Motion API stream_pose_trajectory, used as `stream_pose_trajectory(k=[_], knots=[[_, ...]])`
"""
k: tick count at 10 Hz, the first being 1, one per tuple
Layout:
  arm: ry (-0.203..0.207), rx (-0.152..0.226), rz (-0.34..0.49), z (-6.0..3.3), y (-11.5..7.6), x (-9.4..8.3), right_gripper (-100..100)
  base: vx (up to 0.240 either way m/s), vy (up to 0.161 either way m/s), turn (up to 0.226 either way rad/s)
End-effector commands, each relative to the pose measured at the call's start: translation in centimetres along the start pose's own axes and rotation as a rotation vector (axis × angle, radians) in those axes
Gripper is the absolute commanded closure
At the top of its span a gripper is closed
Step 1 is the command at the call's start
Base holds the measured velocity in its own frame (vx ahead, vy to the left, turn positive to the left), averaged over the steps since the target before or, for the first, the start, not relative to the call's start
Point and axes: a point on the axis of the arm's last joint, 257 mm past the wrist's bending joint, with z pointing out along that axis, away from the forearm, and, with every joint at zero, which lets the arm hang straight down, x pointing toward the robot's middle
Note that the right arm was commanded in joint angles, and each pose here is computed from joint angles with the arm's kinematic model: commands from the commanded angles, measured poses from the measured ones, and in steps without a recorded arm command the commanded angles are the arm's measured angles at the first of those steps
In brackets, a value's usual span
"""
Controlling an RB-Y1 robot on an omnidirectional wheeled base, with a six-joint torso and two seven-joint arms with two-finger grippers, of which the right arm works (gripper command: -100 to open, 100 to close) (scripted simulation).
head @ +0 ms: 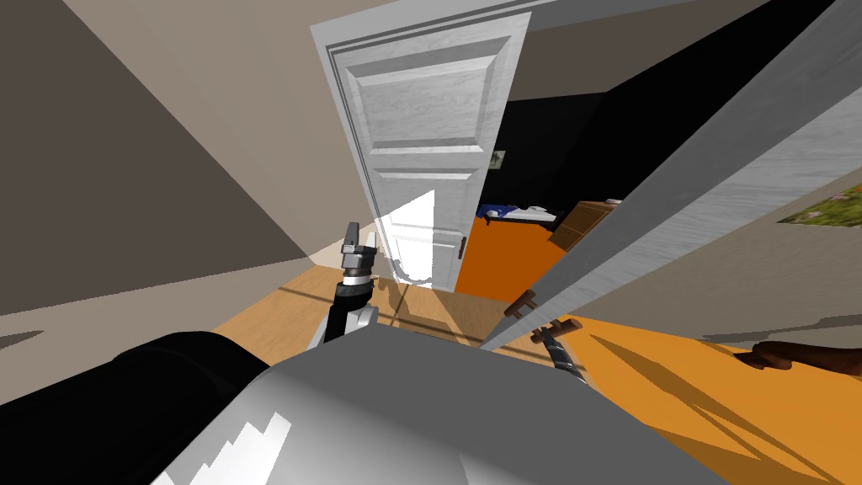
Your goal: Pull the door open
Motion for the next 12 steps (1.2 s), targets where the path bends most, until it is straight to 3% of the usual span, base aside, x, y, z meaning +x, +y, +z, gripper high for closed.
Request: stream_pose_trajectory(k=[1,11,12], knots=[[-0.009,-0.009,0.041,0.38,0.67,0.01,100,0.000,0.000,0.000],[-0.010,-0.009,0.058,0.42,0.68,0.02,100,-0.002,-0.001,0.001],[0.001,-0.002,0.050,0.10,0.28,0.07,100,-0.054,-0.052,0.063]])
